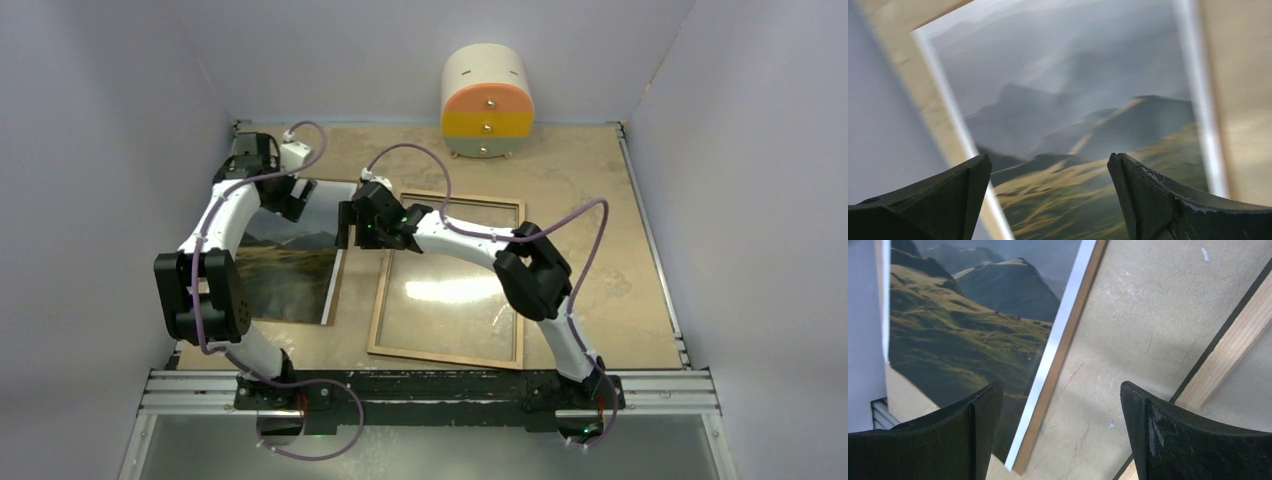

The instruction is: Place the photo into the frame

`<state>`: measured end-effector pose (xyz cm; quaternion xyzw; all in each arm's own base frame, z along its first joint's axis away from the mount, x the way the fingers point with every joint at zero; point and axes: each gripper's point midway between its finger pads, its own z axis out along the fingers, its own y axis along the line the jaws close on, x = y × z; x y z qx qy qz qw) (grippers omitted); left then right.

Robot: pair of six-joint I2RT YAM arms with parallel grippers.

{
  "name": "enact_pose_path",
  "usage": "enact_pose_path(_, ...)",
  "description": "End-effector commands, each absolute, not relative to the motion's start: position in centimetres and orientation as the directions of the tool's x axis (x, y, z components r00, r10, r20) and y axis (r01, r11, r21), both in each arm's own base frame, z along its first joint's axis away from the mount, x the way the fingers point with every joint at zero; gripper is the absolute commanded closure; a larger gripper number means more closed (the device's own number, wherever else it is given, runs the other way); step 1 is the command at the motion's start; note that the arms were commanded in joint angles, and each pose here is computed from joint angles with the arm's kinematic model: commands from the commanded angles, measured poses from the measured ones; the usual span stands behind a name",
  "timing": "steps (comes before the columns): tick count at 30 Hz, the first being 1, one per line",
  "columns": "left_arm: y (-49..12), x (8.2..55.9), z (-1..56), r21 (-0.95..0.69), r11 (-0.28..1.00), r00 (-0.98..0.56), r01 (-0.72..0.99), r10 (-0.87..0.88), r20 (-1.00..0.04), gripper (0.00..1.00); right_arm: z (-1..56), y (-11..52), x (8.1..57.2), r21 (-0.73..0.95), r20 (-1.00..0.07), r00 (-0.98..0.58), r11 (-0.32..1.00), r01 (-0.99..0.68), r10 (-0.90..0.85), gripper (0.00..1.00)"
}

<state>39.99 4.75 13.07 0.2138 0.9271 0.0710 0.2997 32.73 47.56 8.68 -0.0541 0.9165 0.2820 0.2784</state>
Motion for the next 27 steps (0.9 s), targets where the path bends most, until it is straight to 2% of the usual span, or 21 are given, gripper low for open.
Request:
enact_pose_path(1,16.9,42.8,16.5,0.514,0.855,-0.771,0.074,0.376,-0.514,0.09,9.7,48.3,34.4,0.499,-0.559,-0.82,0.839,-0.217,0.12,0.13)
enact_pose_path(5,23.8,43.1,16.3,0.604,0.793,-0.813,-0.075,0.302,-0.498,0.18,7.3,48.3,34.4,0.477,-0.532,-0.84,0.858,-0.19,0.11,0.15)
enact_pose_path(9,26.4,43.2,15.0,0.681,0.717,-0.828,-0.148,0.287,-0.482,0.23,5.3,48.2,34.0,0.467,-0.495,-0.863,0.868,-0.17,0.098,0.15)
enact_pose_path(15,27.6,43.6,11.4,0.695,0.696,-0.857,-0.182,0.235,-0.459,0.24,4.0,48.3,33.4,0.483,-0.451,-0.886,0.864,-0.142,0.106,0.14)
enact_pose_path(27,24.2,43.4,4.7,0.591,0.802,-0.879,-0.088,0.216,-0.424,0.23,0.7,47.5,31.8,0.529,-0.336,-0.922,0.849,-0.016,0.191,0.13)
